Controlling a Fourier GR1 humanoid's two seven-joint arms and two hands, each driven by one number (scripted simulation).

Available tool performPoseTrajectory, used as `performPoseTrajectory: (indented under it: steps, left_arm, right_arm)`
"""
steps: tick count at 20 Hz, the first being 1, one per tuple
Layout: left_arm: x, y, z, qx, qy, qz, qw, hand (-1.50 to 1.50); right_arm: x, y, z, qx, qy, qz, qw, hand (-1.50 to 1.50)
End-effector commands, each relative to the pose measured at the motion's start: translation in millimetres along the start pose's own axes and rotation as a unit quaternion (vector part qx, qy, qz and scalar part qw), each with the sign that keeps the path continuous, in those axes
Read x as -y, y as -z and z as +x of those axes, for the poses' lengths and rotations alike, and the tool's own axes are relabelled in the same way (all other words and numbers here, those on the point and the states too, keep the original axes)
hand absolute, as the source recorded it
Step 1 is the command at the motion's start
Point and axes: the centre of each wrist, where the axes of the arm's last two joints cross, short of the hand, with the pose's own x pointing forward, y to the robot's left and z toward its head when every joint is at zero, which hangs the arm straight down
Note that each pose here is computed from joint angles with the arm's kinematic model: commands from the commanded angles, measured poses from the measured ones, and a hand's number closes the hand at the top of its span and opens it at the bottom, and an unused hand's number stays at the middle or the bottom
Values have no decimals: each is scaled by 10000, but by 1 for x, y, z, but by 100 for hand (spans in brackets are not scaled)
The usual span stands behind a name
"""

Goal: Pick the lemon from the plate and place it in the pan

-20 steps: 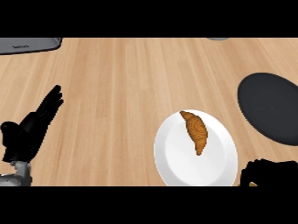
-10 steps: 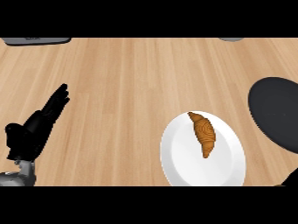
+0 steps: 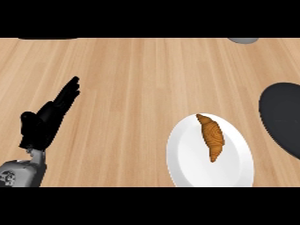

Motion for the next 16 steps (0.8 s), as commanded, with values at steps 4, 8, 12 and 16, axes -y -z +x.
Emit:
performPoseTrajectory:
  steps: [4,8,12,16]
  left_arm:
    - [9,4,-18,0,77,-124,9999,0]
    - [7,-9,6,72,3,-166,9998,0]
    - [8,-23,9,-46,43,-64,10000,0]
    - [21,13,7,5,43,-52,10000,0]
  right_arm:
    - [-10,53,-63,-103,-86,-287,9995,150]
    - [-7,67,-99,-154,-109,-254,9995,150]
    - [-26,82,-110,-66,-90,-225,9997,150]
    - [-38,99,-122,-126,-112,-226,9996,150]
